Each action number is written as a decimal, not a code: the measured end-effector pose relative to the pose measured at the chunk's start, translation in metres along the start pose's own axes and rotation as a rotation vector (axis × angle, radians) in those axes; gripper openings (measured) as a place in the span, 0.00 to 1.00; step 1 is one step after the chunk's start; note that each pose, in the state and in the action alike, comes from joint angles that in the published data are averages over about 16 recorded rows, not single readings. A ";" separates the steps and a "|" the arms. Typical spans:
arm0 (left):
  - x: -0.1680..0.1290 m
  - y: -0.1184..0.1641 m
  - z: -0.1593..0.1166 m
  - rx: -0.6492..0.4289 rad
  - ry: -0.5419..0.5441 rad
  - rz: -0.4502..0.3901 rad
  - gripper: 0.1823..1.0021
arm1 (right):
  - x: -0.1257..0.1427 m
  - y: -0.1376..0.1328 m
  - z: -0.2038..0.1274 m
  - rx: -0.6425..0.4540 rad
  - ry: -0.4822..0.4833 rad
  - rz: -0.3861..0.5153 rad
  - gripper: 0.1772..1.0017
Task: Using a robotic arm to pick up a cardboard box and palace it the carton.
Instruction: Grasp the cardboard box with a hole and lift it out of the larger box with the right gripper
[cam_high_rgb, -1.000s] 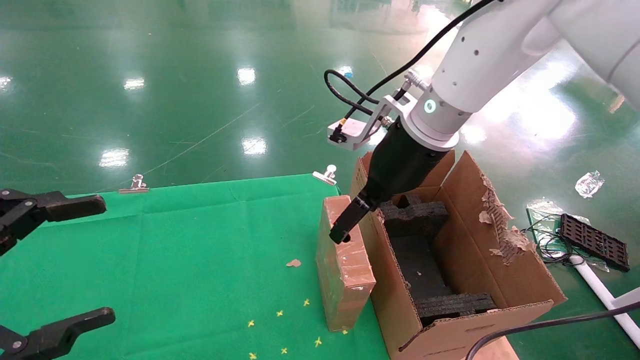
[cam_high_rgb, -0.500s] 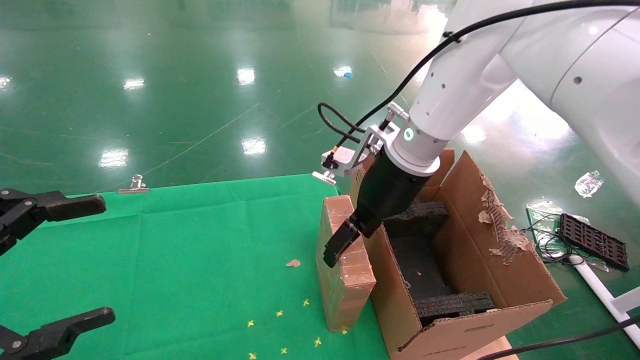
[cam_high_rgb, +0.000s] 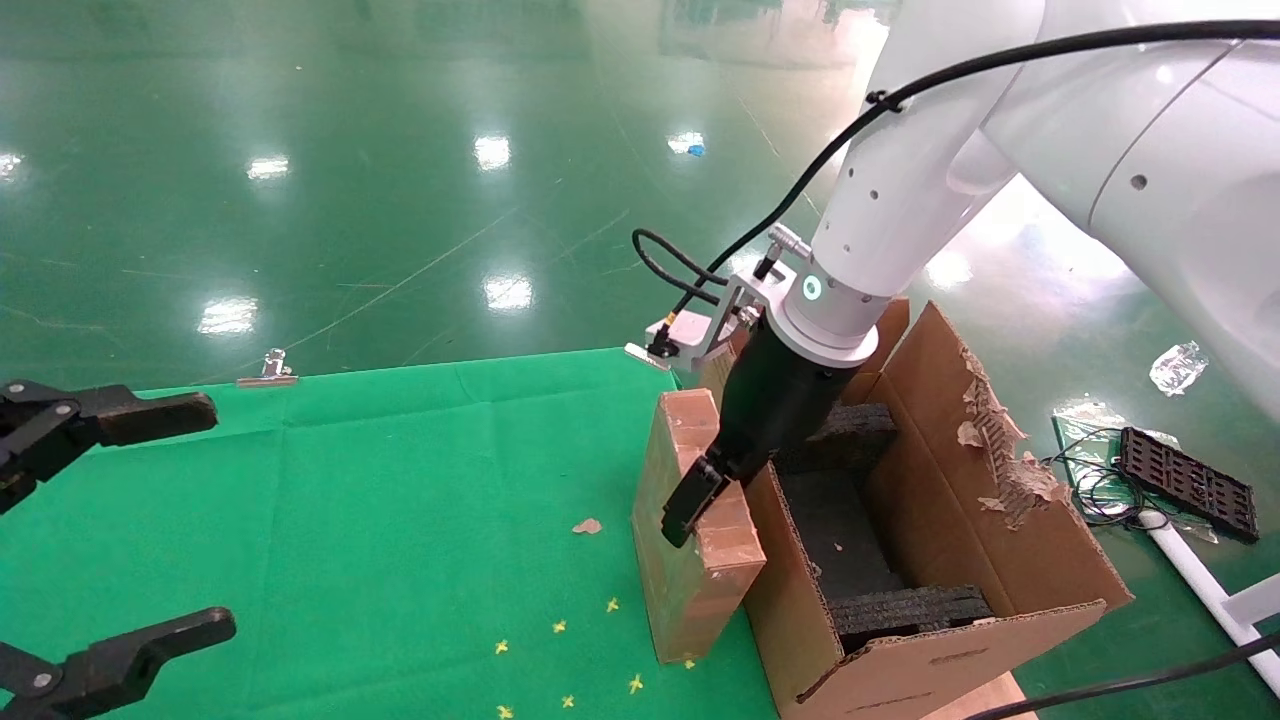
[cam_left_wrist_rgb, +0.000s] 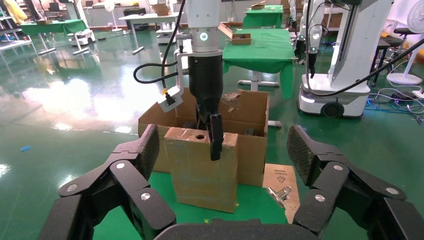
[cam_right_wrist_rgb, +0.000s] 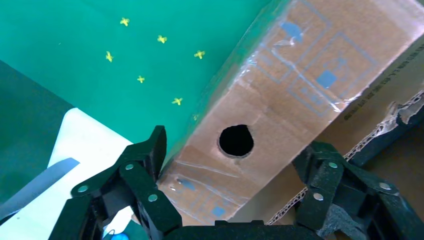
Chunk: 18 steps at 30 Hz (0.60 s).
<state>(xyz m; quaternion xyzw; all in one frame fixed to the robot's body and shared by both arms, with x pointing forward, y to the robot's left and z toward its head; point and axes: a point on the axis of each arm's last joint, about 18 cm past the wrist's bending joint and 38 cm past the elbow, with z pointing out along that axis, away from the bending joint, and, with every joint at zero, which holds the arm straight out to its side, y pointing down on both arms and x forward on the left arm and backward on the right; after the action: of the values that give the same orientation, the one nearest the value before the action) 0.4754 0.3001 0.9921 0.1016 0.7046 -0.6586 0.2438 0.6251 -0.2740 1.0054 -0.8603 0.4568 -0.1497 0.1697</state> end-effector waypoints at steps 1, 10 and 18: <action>0.000 0.000 0.000 0.000 0.000 0.000 0.94 | 0.000 0.001 0.001 -0.002 -0.001 0.000 0.90; 0.000 0.000 0.000 0.000 0.000 0.000 0.82 | 0.001 0.005 0.008 -0.019 -0.010 0.006 0.73; 0.000 0.000 0.000 0.000 0.000 0.000 0.65 | 0.004 0.005 0.003 0.011 -0.016 -0.015 0.51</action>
<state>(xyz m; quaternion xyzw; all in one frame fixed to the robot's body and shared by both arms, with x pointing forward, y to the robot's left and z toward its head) 0.4754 0.3001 0.9921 0.1016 0.7046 -0.6586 0.2438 0.6249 -0.2798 1.0008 -0.8639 0.4481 -0.1465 0.1772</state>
